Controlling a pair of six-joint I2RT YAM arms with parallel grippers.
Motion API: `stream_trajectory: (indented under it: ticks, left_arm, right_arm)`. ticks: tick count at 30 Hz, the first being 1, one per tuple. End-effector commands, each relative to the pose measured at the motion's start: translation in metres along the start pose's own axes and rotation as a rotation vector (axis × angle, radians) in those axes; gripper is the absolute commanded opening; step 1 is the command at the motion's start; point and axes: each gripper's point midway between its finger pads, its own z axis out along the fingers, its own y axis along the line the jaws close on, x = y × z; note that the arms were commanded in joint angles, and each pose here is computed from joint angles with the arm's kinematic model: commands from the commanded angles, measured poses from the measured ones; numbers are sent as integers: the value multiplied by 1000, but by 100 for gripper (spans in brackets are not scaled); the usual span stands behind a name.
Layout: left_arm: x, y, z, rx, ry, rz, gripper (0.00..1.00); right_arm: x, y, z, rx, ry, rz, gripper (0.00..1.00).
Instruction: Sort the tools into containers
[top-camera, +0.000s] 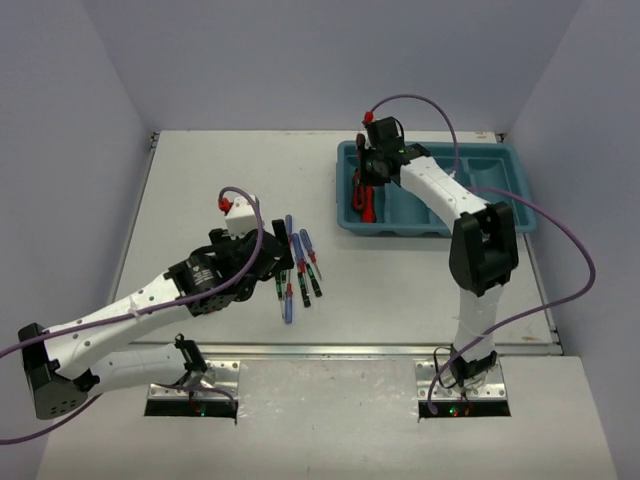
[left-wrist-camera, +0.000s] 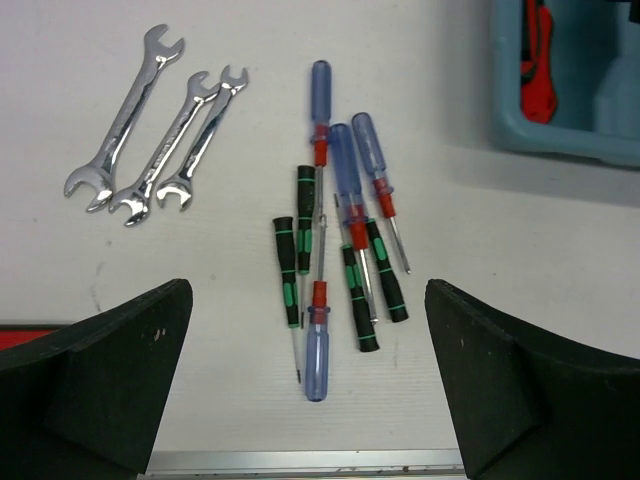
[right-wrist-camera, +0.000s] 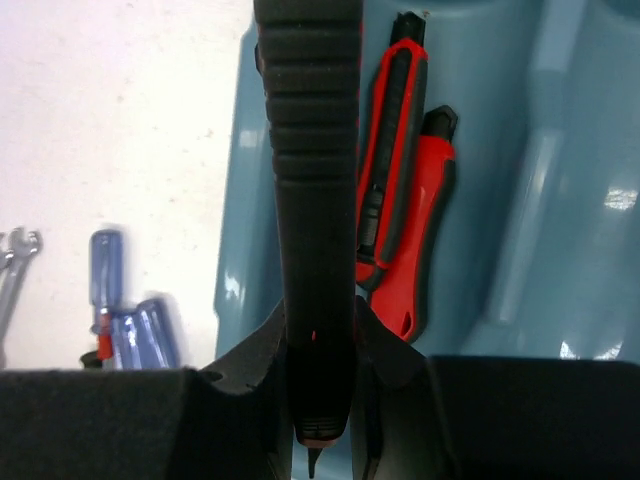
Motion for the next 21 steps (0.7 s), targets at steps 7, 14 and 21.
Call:
stream_trajectory:
  ticks: [7,14,21]
  left_arm:
    - [0,27,35,-97,28,-80,100]
    - [1,65,57,-233,77,-225,100]
    - [9,132,37,-524,34,-458,100]
  right_arm:
    - [-15,-11,-4,95,62,-33,68]
    - [-30,-8,-70,40,-50,-62,71]
    - [1,-14,-122,-63,-99,-62,78]
